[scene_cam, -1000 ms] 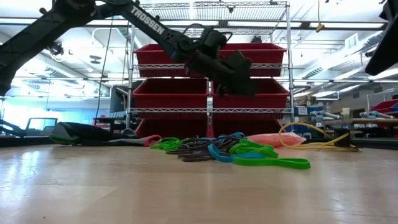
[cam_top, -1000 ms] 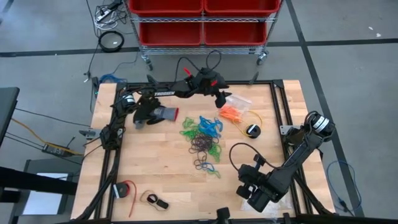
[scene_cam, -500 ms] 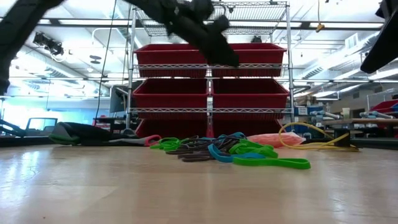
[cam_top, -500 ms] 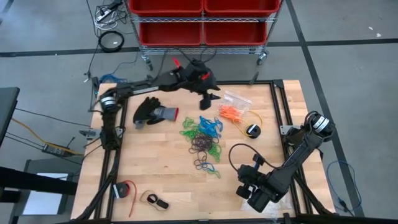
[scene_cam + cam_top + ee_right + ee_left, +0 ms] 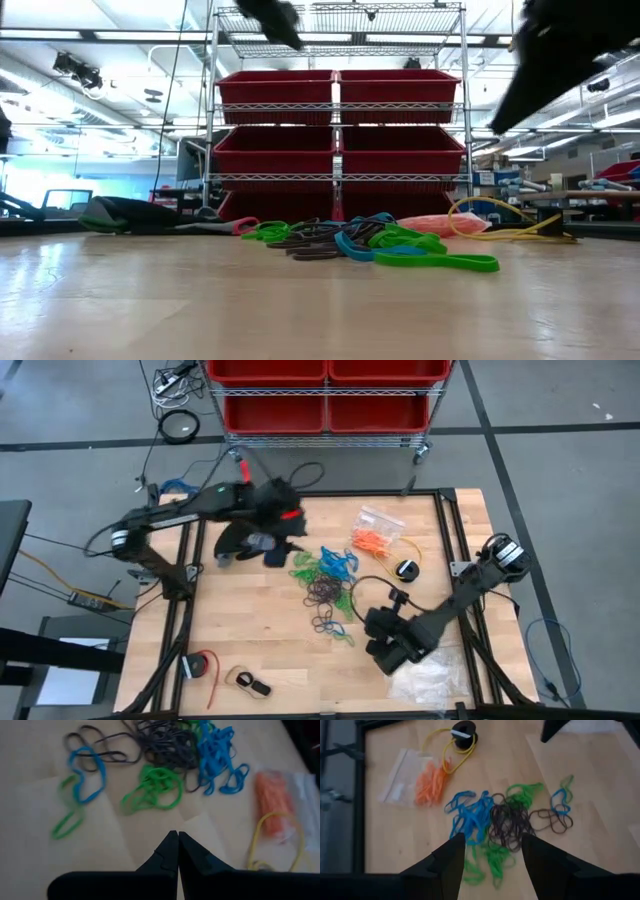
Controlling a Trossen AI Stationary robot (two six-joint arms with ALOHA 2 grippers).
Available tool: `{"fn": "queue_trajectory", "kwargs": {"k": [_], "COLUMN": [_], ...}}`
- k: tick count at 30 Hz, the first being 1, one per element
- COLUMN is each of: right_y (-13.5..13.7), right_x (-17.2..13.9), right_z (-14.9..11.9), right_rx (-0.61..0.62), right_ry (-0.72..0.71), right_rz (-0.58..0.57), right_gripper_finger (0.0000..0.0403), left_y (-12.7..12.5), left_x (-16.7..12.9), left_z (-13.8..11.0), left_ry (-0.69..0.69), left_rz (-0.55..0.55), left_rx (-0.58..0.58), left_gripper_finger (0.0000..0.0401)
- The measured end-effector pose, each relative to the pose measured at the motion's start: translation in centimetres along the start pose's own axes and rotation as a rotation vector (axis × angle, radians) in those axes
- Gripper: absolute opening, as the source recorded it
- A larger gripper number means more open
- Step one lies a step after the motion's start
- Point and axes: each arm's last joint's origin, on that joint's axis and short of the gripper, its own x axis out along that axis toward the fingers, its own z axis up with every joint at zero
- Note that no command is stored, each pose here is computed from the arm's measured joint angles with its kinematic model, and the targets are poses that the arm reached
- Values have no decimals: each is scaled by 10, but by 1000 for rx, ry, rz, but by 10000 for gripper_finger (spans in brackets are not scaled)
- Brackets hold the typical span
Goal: Sort rubber bands
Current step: Open the transparent zip bag
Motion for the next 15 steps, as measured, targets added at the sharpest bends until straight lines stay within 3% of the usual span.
{"fn": "queue_trajectory", "kwargs": {"k": [7, 15], "right_y": [-12, -16], "right_x": [39, 75], "right_z": [22, 35], "right_rx": [-47, -44], "right_ry": [41, 15], "right_rz": [55, 268], "right_gripper_finger": [0, 1], "left_y": [-30, -69], "left_x": [-32, -28], "left_z": [-47, -117], "left_ry": [-76, -309], "left_rz": [130, 109], "left_rx": [-121, -316], "left_gripper_finger": [202, 202]}}
